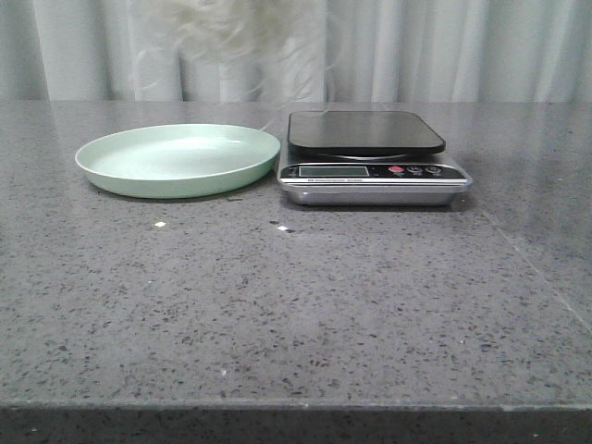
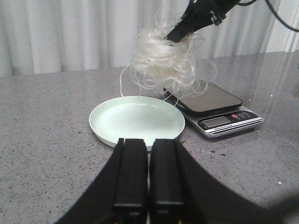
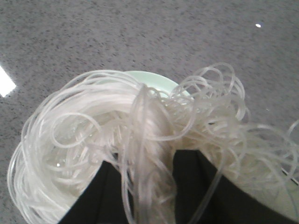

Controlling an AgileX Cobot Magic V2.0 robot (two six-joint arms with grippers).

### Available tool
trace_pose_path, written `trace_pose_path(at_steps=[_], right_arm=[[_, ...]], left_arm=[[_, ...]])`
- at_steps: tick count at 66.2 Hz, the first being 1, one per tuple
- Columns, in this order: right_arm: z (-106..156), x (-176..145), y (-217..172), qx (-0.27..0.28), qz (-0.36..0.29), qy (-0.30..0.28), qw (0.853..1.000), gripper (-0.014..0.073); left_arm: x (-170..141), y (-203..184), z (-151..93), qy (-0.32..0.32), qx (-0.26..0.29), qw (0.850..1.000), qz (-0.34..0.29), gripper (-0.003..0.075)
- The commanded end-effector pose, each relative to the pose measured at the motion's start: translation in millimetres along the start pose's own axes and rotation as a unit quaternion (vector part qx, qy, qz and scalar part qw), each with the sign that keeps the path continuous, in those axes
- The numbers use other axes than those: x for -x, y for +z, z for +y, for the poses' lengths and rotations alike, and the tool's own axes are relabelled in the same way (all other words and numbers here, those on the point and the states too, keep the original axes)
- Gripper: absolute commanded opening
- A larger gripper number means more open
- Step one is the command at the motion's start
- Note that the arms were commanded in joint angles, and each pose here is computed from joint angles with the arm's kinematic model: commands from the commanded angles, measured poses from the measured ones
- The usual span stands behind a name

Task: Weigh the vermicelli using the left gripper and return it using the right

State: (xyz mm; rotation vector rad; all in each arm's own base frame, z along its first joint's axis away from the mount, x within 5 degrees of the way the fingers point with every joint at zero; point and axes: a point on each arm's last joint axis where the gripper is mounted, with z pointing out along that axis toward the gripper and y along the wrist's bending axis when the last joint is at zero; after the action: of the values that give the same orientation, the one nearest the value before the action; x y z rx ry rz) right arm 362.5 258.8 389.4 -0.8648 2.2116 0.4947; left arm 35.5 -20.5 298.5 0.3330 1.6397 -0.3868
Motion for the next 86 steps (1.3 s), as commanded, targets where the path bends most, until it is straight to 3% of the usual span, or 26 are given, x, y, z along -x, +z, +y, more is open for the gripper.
trace_pose_path(at_steps=[1,15,22,31,36,63,74,86], right_arm=[[15,18,-4,0.009,-0.076,-0.010,0.997,0.0138],[21,3,54,0.021,-0.033,-0.011,0.999,0.0162],[19,-7,69,0.026,0.003,-0.010,1.000,0.0309],[21,0,55,0.024,-0.007,-0.015,1.000,0.0470],[18,9,37,0.020,-0.022,-0.018,0.999,0.0510],[-18,21,-98,-0.031,-0.073,0.017,0.997,0.0509],[-38,11,-162,-0.066,-0.102,0.045,0.992,0.0509],[-53,-20,-197,-0.101,-0.118,0.086,0.984,0.0509]], left_arm=[[14,-2,-1,-0.009,-0.001,0.999,-0.043,0.0127],[14,-2,-1,-0.009,-0.001,0.999,-0.043,0.0127],[14,-2,-1,-0.009,-0.001,0.999,-0.043,0.0127],[14,-2,-1,-0.009,-0.001,0.999,-0.043,0.0127],[14,-2,-1,-0.009,-0.001,0.999,-0.043,0.0127],[14,-2,-1,-0.009,-0.001,0.999,-0.043,0.0127],[14,-2,-1,-0.009,-0.001,0.999,-0.043,0.0127],[14,-2,-1,-0.009,-0.001,0.999,-0.043,0.0127]])
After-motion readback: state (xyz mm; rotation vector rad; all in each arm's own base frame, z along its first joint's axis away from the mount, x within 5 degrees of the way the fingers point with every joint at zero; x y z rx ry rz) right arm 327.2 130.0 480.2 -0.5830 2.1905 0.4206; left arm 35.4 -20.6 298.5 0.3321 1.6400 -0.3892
